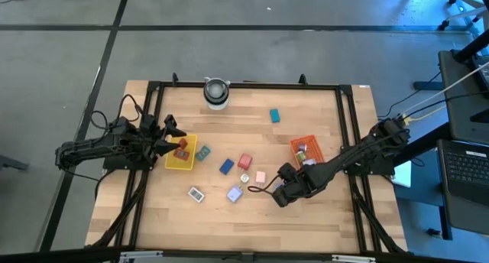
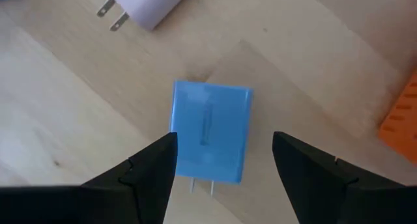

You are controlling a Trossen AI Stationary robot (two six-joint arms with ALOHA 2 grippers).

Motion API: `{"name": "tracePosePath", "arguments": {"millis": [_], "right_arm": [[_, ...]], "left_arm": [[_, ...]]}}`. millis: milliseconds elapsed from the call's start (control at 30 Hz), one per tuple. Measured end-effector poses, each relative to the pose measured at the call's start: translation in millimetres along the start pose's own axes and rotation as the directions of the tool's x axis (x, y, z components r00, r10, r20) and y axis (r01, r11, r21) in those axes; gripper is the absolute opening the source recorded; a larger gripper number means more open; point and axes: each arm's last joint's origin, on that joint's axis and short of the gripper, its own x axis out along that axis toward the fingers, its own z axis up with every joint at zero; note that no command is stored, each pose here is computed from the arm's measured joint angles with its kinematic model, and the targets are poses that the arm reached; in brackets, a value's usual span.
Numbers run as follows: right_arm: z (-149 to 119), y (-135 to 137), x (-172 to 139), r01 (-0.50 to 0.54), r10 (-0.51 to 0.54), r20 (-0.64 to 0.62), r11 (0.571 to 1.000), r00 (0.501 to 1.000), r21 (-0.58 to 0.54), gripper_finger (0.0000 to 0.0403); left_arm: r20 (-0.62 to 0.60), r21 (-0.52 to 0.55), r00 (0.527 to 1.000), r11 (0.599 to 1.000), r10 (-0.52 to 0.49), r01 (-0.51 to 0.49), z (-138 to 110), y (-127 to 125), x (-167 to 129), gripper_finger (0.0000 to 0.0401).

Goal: Pick & Place Office items
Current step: Put the right light purple charger adapter into the orange basket

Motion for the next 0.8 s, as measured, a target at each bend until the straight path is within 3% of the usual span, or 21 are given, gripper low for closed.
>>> {"name": "tracePosePath", "arguments": {"millis": [567, 800], "right_arm": [[3.0, 4.3, 0.5, -0.032, 0.031, 0.073, 0.999, 0.997, 0.011, 0.0254], [-0.8, 9.3, 21.0, -0.011, 0.012, 0.045, 1.000, 0.999, -0.027, 0.0254]], "left_arm": [[-0.002, -0.015, 1.000, 1.000, -0.004, 0.004, 0.0, -0.2, 0.0, 0.0224], [-0.003, -0.026, 1.000, 1.000, -0.010, 0.010, 0.0, -0.3, 0.0, 0.0224]]}}
